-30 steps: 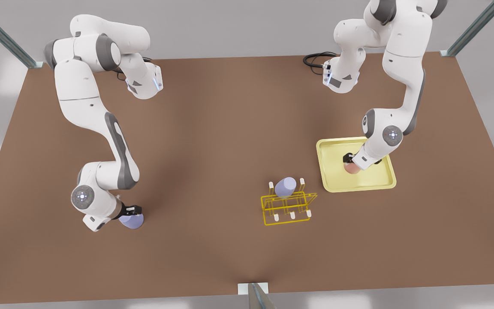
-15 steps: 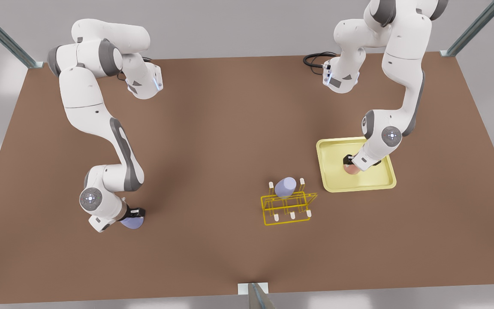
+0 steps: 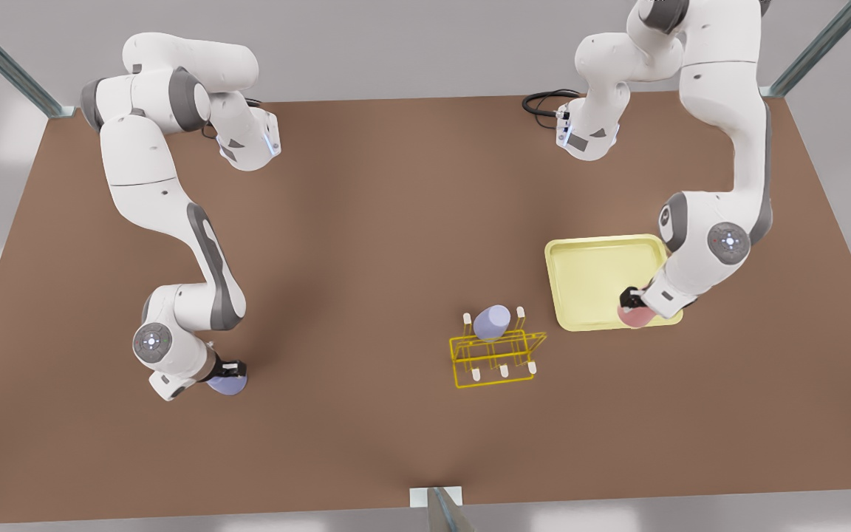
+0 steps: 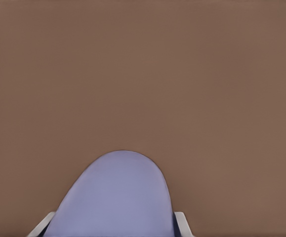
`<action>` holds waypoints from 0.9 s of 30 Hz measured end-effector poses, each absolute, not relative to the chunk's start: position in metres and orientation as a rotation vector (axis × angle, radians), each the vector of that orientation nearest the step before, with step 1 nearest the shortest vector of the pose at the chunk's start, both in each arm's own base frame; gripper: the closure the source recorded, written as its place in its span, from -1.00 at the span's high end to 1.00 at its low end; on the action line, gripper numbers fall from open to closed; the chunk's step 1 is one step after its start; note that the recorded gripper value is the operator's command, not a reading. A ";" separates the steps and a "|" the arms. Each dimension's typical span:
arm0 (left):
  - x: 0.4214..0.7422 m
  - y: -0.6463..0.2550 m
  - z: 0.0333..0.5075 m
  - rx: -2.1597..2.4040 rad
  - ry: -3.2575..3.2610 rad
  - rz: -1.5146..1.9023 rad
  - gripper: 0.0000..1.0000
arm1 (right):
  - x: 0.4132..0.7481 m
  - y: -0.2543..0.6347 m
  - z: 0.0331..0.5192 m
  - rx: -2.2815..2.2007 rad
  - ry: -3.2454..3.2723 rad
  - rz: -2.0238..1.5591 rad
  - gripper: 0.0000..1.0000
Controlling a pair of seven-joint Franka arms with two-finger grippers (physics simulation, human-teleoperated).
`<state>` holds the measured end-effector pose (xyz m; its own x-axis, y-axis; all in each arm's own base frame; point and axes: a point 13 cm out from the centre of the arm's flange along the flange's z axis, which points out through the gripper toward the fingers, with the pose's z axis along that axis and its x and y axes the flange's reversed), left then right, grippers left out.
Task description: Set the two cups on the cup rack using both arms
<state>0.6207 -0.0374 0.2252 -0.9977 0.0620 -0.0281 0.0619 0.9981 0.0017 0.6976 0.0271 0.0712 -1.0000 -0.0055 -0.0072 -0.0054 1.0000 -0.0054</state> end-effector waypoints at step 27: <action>0.765 -0.237 0.242 -0.023 3.023 -0.392 0.60 | 0.716 0.226 0.177 -0.313 2.959 0.276 0.63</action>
<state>0.7654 -0.2374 0.2425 -0.9956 -0.0271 -0.0899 -0.0032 0.9669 -0.2552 0.7162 0.2256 0.1766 -0.9665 -0.1918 -0.1705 -0.2201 0.9612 0.1661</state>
